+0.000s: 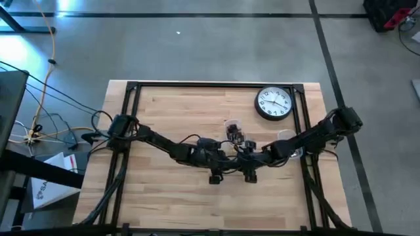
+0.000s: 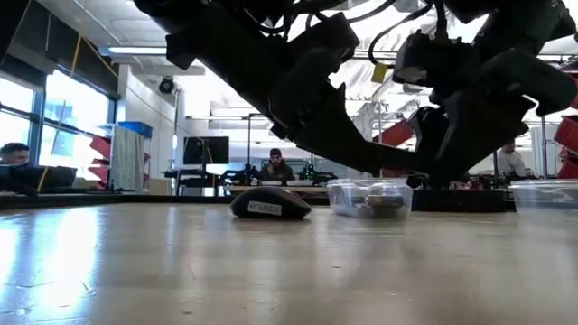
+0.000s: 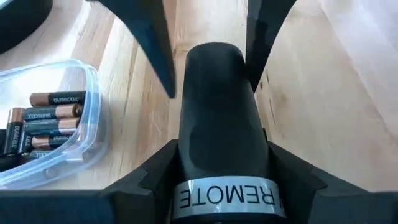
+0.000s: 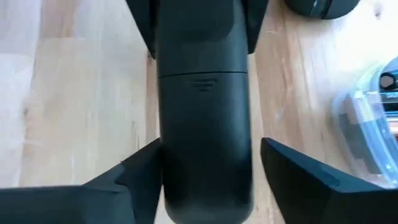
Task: Insert battery
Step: Remove the black cover of the remote
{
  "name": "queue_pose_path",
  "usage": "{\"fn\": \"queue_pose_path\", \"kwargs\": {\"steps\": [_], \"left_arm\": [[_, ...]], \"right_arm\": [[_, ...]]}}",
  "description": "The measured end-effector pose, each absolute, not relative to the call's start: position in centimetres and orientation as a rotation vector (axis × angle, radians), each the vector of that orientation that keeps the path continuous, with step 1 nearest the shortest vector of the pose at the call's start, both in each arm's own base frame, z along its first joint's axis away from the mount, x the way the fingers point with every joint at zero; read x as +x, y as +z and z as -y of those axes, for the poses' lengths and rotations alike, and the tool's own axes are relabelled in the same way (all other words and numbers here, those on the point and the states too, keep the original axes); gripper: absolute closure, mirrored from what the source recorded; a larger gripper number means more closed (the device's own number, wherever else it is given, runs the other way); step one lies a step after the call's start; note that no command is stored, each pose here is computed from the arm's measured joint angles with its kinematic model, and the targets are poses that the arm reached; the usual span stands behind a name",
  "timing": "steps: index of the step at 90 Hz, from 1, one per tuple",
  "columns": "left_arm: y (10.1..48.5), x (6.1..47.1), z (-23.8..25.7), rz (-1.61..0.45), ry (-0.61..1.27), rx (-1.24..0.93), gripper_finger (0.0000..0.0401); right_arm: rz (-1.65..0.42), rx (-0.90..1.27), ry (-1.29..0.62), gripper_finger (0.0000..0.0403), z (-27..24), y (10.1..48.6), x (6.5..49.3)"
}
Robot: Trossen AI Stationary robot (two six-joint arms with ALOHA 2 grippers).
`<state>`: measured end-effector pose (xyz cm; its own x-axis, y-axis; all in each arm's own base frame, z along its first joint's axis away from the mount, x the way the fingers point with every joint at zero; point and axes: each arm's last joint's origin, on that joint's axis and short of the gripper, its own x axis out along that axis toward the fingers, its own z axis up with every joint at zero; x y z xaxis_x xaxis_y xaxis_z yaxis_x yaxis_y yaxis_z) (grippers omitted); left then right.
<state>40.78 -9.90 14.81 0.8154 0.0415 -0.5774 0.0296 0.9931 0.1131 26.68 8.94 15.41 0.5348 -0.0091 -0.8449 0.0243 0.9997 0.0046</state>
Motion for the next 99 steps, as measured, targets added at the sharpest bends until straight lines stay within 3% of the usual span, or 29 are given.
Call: {"fn": "queue_pose_path", "kwargs": {"steps": [11,30,40,99], "left_arm": [[14.92,40.87,9.94,-0.602,-0.008,0.109,0.0239],[15.05,40.95,10.0,-0.586,-0.006,0.097,0.0167],[15.19,41.03,10.02,-0.569,-0.003,0.098,0.0151],[14.56,40.79,9.83,-0.623,0.037,0.165,0.0195]], "right_arm": [[-1.008,0.019,-0.005,0.0253,-9.02,15.41,26.66],[-0.99,0.016,-0.008,0.0253,-8.95,15.47,26.82],[-0.981,0.015,-0.013,0.0253,-8.94,15.51,26.89],[-0.95,-0.002,-0.03,0.0249,-8.9,15.59,27.11]]}}
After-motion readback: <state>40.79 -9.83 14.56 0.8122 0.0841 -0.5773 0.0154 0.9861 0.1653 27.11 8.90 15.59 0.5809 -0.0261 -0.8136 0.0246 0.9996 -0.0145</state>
